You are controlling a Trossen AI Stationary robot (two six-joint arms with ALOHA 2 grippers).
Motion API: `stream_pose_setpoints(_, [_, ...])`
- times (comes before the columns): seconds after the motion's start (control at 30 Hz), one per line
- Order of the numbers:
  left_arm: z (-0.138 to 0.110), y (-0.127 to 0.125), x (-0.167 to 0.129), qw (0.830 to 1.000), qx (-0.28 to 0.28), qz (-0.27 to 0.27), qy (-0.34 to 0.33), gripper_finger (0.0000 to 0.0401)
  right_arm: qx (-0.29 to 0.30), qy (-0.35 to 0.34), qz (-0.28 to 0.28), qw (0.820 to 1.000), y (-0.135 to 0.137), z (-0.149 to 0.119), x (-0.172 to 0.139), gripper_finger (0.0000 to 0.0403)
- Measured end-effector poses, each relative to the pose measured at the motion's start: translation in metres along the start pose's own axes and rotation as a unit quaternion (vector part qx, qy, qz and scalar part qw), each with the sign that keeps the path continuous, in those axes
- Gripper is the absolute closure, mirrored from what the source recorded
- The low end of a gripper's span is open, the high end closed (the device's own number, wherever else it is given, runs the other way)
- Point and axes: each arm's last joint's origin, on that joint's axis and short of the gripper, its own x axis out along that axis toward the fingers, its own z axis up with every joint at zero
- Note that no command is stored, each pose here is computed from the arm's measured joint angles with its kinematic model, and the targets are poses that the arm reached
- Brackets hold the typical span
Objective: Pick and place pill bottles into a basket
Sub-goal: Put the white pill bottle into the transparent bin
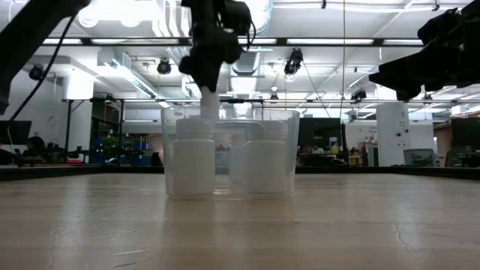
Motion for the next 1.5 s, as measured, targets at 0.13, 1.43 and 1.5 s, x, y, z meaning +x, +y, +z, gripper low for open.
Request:
stream_pose_setpoints(0.13, [-0.013,-0.017,-0.015,1.000,0.005,-0.004,-0.012,0.0264,0.000,0.000,0.000,1.000,0.000,0.000,0.000,0.0209])
stream_pose_setpoints(1.43, [-0.070,-0.137,0.060,0.999,0.038,0.006,-0.003,0.0264,0.000,0.000,0.000,1.000,0.000,0.000,0.000,0.0209])
stream_pose_setpoints(1.5, [-0.074,-0.136,0.070,0.999,0.039,0.012,0.007,0.0264,0.000,0.000,0.000,1.000,0.000,0.000,0.000,0.0209])
